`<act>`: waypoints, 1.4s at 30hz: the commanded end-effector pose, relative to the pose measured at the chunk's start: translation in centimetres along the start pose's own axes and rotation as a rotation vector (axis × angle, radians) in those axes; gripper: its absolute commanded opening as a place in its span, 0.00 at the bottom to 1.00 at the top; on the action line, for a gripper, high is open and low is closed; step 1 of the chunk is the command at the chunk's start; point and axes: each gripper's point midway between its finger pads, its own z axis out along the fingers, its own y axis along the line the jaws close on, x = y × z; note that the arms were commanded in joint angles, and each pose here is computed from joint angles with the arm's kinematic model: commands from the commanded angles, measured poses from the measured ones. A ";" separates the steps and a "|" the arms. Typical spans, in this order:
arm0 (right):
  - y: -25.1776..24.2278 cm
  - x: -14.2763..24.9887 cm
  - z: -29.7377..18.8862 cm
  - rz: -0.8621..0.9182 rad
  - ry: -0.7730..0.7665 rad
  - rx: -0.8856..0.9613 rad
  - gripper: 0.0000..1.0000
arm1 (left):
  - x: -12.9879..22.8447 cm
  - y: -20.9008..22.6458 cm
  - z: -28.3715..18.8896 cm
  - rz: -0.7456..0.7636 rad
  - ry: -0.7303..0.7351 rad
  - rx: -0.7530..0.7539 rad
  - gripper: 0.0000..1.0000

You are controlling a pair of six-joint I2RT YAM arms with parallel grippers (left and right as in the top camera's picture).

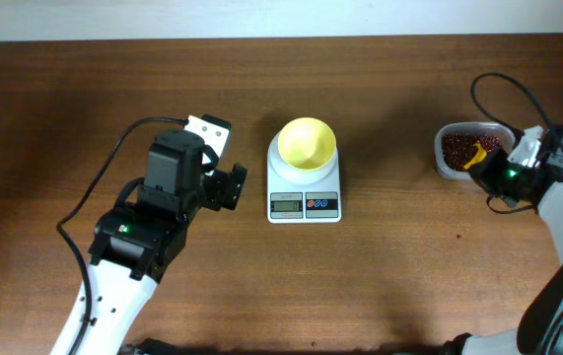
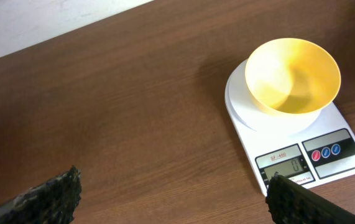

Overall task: Scoop item into bowl and weigh 50g on scale
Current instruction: 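Lift the filled scoop out of the container with the right gripper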

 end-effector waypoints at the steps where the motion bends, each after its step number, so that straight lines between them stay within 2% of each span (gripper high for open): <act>1: -1.5 1.5 0.3 0.106 0.068 -0.076 0.04 | -0.4 0.3 -0.2 0.002 -0.009 -0.011 0.99; 10: -1.5 0.0 -1.7 0.175 0.032 -0.241 0.04 | -0.4 0.3 -0.2 0.002 -0.009 -0.011 0.99; 15: -2.5 -0.7 -2.6 0.213 0.005 -0.262 0.04 | -0.4 0.3 -0.2 0.002 -0.009 -0.011 0.99; 31: -1.0 -0.8 -3.9 0.234 0.016 -0.408 0.04 | -0.4 0.3 -0.2 0.002 -0.009 -0.011 0.99; 42: 0.1 -1.4 -6.1 0.258 0.004 -0.573 0.04 | -0.4 0.3 -0.2 0.002 -0.008 -0.010 0.99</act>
